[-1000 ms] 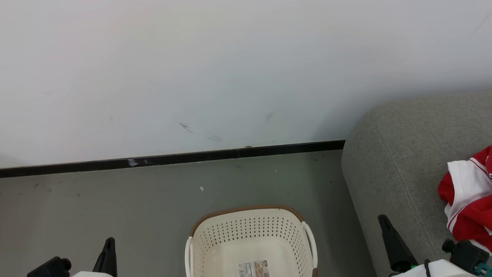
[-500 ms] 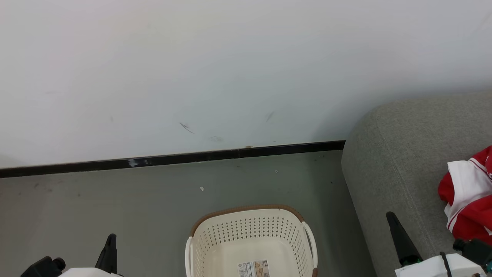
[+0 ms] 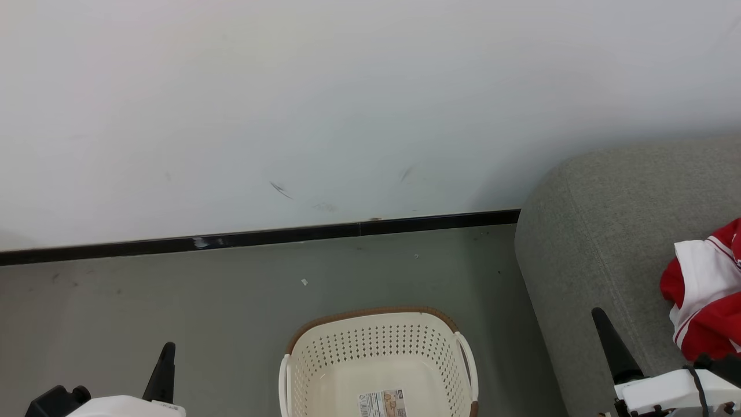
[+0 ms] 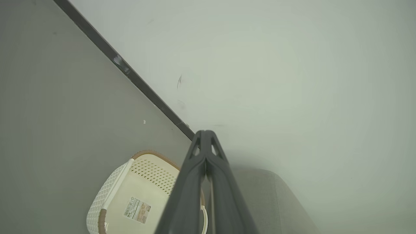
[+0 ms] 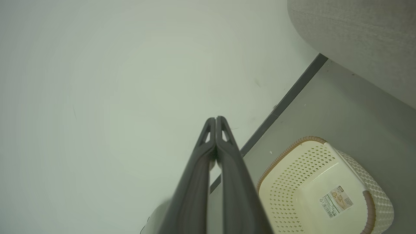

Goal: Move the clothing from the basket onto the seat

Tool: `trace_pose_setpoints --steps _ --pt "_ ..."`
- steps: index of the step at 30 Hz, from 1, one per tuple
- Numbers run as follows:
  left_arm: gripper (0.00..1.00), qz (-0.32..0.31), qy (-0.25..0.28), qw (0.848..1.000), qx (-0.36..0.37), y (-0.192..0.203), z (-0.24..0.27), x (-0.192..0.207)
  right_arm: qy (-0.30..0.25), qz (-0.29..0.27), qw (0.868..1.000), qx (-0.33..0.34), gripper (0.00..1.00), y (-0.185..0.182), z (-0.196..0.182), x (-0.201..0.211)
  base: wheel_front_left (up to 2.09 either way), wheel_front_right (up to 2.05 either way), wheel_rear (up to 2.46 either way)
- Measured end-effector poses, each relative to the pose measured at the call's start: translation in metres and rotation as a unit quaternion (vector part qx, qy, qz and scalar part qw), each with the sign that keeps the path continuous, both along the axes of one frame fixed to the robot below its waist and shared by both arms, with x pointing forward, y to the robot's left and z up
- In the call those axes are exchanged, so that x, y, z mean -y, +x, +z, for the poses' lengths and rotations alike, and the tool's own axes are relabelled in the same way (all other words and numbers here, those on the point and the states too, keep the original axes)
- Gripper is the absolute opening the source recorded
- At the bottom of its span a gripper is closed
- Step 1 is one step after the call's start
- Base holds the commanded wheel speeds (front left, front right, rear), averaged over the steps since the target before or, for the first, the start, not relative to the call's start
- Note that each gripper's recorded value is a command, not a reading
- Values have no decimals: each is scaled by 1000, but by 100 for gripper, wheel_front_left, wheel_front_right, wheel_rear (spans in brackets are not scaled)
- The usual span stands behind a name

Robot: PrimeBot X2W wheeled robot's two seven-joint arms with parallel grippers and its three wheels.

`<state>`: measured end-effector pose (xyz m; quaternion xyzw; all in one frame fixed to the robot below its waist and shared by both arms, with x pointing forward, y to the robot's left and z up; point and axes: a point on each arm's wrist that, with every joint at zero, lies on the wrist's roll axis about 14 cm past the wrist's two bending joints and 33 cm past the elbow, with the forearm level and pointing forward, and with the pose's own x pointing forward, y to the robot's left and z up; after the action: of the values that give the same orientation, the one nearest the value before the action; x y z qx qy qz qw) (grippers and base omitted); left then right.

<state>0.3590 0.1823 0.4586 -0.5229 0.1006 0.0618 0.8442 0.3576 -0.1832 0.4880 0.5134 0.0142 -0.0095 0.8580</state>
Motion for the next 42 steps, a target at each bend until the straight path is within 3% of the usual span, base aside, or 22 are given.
trace_pose_setpoints --steps 17,32,42 --pt "0 11 -114 993 21 6 6 1 122 -15 992 -9 0 9 -2 10 0 0 0" --pt "0 23 -219 974 58 13 18 -1 232 -20 972 -10 0 18 0 17 0 0 0" --pt "0 24 -231 970 72 17 25 -3 250 -24 968 -12 0 18 -2 18 0 0 0"
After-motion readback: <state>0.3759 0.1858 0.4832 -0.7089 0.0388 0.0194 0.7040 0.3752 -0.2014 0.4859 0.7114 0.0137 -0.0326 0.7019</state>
